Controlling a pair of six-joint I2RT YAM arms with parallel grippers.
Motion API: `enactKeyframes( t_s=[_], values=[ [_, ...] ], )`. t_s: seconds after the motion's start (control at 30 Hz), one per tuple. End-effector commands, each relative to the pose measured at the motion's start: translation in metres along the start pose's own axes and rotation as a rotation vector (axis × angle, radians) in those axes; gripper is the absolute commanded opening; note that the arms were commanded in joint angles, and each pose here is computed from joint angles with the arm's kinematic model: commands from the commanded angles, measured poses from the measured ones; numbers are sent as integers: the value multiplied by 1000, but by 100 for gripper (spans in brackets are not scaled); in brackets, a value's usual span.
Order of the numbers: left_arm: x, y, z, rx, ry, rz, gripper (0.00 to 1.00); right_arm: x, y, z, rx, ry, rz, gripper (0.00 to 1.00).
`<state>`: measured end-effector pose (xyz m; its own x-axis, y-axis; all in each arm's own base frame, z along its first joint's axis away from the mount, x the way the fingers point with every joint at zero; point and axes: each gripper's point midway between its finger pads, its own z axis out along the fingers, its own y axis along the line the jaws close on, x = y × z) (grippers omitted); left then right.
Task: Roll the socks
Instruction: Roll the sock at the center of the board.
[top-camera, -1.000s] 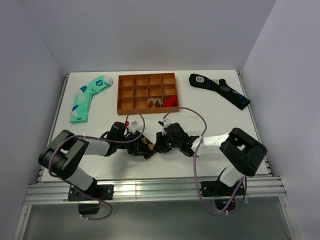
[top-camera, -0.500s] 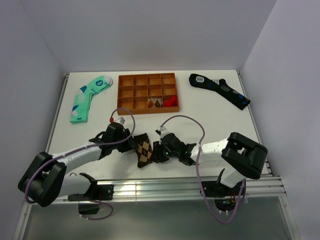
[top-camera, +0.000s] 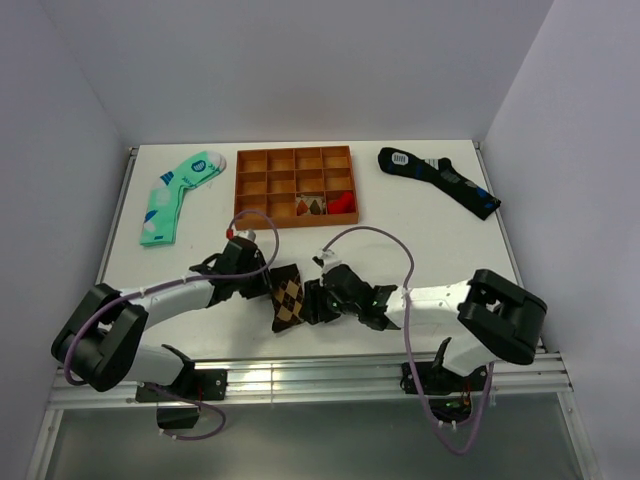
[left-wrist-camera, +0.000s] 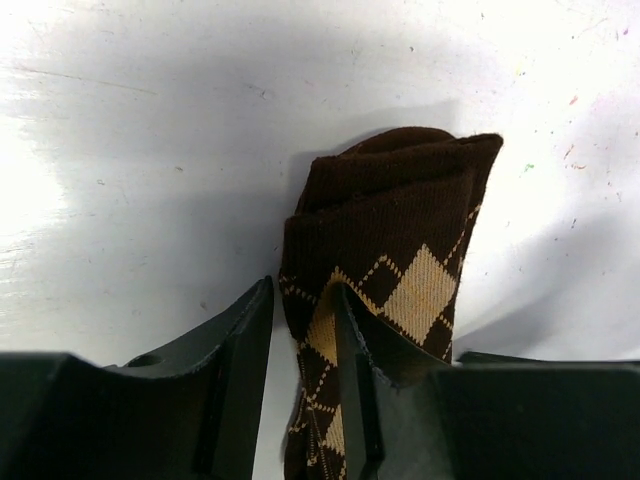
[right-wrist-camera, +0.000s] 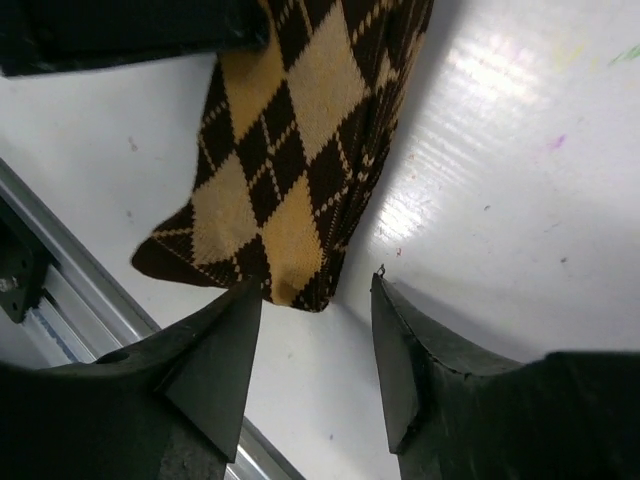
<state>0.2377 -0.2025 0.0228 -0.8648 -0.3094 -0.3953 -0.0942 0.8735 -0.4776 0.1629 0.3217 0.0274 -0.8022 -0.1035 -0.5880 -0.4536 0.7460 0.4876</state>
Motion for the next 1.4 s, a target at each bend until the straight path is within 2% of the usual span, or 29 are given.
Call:
enactKeyframes(
  t_s=[0.0, 0.13, 0.37, 0.67, 1.37],
  values=[
    [-14, -9, -5, -3, -42, 44, 38, -34, 8, -16, 7, -125, -59, 56],
    [-21, -14, 0, -16, -29, 73, 36, -58, 32, -37, -93, -227, -157, 53],
    [-27, -19, 12, -48, 12, 118, 35, -50, 44, -31, -149, -204, -365, 51],
    [-24, -17, 29, -85, 74, 154, 35, -48, 58, -20, -161, -215, -460, 56],
    [-35, -33, 35, -90, 120, 183, 36, -47, 27, 17, -20, -274, -565, 53]
  ],
)
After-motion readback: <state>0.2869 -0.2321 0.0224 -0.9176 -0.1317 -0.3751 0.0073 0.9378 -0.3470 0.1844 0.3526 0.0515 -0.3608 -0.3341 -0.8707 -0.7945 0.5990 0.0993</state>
